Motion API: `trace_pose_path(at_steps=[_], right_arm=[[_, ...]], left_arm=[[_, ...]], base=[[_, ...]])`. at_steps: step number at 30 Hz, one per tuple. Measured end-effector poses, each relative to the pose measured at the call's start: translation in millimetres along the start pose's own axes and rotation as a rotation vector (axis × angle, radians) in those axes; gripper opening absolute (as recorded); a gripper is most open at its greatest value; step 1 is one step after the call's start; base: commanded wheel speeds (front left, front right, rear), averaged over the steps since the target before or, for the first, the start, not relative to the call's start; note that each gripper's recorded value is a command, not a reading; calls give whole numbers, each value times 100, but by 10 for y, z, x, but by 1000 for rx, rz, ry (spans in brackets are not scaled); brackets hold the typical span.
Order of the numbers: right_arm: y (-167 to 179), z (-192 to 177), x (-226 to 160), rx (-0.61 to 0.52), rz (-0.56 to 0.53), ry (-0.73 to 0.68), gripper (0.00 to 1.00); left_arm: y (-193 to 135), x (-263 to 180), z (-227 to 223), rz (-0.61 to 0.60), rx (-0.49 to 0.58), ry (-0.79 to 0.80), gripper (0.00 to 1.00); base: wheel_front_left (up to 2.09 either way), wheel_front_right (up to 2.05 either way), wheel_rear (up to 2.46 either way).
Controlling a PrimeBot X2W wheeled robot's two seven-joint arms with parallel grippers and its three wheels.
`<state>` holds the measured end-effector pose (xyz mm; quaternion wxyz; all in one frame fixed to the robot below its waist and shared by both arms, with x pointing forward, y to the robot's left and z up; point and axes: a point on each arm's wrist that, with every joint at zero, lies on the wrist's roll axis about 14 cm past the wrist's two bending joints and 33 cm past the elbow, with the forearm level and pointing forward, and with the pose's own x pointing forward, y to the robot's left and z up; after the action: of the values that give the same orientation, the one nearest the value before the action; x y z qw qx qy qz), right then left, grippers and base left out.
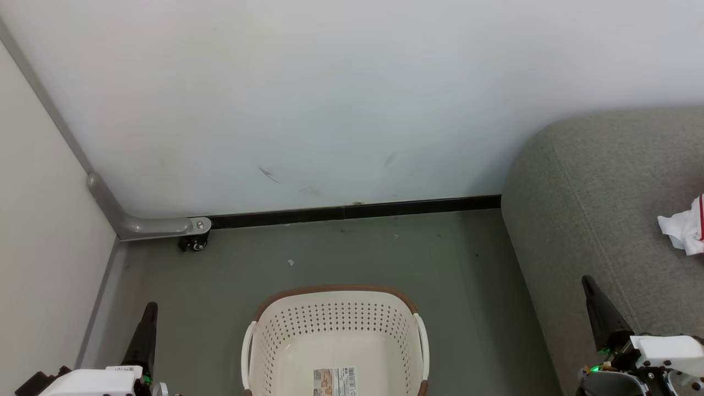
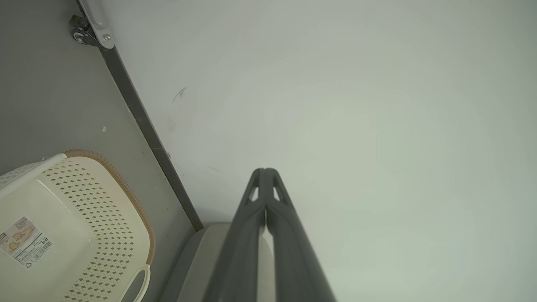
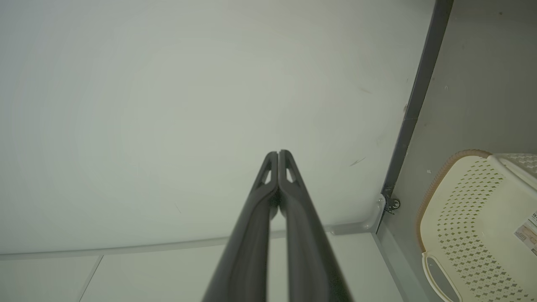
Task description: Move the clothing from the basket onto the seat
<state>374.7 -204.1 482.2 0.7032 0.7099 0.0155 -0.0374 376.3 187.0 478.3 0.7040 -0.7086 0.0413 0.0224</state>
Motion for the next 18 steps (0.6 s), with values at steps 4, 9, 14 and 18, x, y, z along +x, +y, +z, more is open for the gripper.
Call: trace_pose_path(at_steps=[4,9,14,18], right_arm=[[-1,1,0,0,0,0,0],[-1,2,0,0,0,-1,0],[-3,3,0,0,-1,-1,0],[-2,3,-1,0,-1,-1,0]], left_arm=[[0,0,0,0,0,0,0],[-2,1,-1,0,0,0,0],[-2,1,-1,-1,0,0,0],[-3,0,-1,-1,0,0,0]], base=[[0,0,0],[0,0,0],[0,0,0],[0,0,0]])
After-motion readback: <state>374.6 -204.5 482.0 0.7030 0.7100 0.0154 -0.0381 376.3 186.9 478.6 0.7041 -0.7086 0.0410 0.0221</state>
